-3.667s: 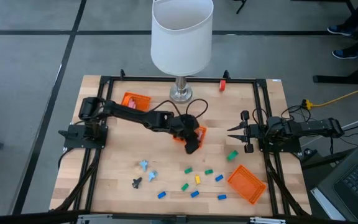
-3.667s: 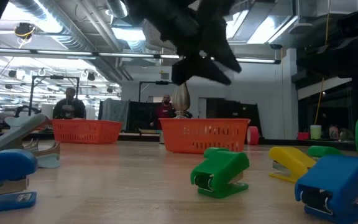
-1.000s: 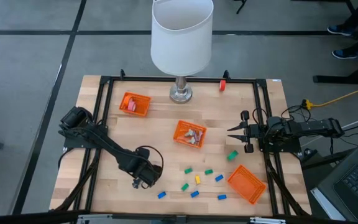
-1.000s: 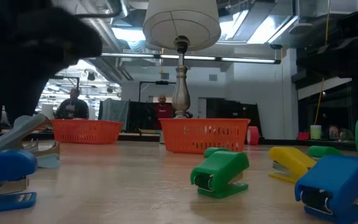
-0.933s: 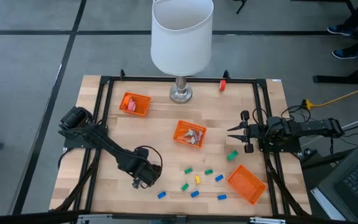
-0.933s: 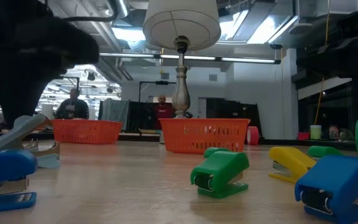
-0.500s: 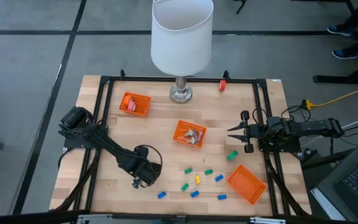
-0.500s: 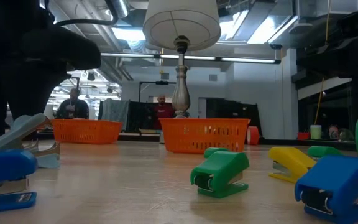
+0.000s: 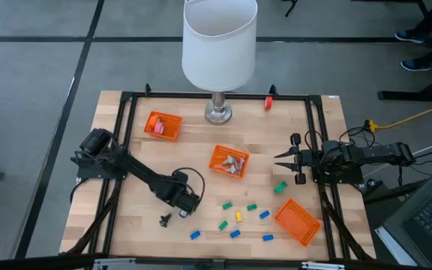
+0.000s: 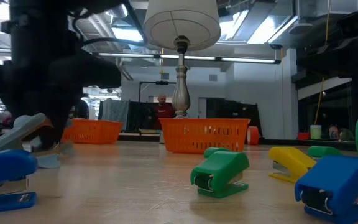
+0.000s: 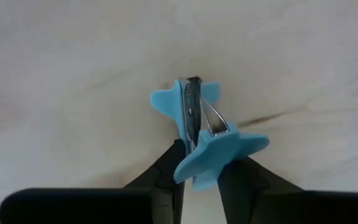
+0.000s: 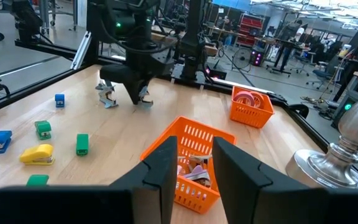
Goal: Pick and place Stapler, Stapler remover, tape
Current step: Put the blue staple remover into the middle orange bin
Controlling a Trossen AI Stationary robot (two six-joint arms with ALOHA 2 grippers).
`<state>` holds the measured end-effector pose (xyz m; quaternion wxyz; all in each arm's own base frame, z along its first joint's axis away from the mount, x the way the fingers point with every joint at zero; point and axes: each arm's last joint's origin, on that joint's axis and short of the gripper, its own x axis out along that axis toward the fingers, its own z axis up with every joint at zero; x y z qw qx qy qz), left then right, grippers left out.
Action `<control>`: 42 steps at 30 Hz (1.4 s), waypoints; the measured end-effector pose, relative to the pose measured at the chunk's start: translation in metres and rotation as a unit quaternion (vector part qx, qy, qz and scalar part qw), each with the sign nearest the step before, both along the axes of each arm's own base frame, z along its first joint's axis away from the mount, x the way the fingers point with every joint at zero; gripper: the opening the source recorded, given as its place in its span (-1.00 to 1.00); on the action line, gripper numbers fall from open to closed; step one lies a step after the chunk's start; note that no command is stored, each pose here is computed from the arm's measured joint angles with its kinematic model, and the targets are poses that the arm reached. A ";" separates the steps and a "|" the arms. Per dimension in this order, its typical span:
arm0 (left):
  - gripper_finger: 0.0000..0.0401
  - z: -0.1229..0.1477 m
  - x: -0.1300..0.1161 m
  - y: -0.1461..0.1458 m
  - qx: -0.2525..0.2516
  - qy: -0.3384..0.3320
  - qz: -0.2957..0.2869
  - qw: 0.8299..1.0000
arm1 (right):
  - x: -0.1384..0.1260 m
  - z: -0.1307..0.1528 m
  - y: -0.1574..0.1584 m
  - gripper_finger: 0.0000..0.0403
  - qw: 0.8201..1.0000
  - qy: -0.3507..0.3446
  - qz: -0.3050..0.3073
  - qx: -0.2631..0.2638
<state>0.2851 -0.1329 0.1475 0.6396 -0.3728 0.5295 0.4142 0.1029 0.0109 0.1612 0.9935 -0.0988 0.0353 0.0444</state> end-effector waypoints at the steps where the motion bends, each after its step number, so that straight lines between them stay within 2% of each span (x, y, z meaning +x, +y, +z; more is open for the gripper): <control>1: -0.66 0.001 0.001 0.002 0.001 0.000 -0.009 1.000 | 0.000 0.000 0.000 -0.47 1.000 0.000 0.000 0.000; 5: -0.66 0.006 0.005 0.012 0.005 0.001 -0.040 0.999 | 0.000 0.000 0.000 -0.47 1.000 0.000 0.000 0.000; 12: -0.66 0.027 0.026 0.026 0.044 -0.034 -0.101 0.993 | 0.000 0.000 0.000 -0.47 1.000 0.000 0.000 0.000; 18: -0.66 0.049 0.046 0.039 0.105 -0.068 -0.144 0.982 | 0.000 0.000 0.000 -0.47 1.000 0.000 0.000 0.000; 26: -0.66 0.074 0.064 0.057 0.190 -0.084 -0.204 0.957 | 0.000 0.000 0.000 -0.47 1.000 0.000 0.000 0.000; 33: -0.66 0.085 0.073 0.071 0.276 -0.080 -0.230 0.930 | 0.000 0.000 0.000 -0.47 1.000 0.000 0.000 0.000; 42: -0.66 0.092 0.088 0.078 0.321 -0.113 -0.264 0.902 | 0.000 0.000 0.000 -0.47 1.000 0.000 0.000 0.000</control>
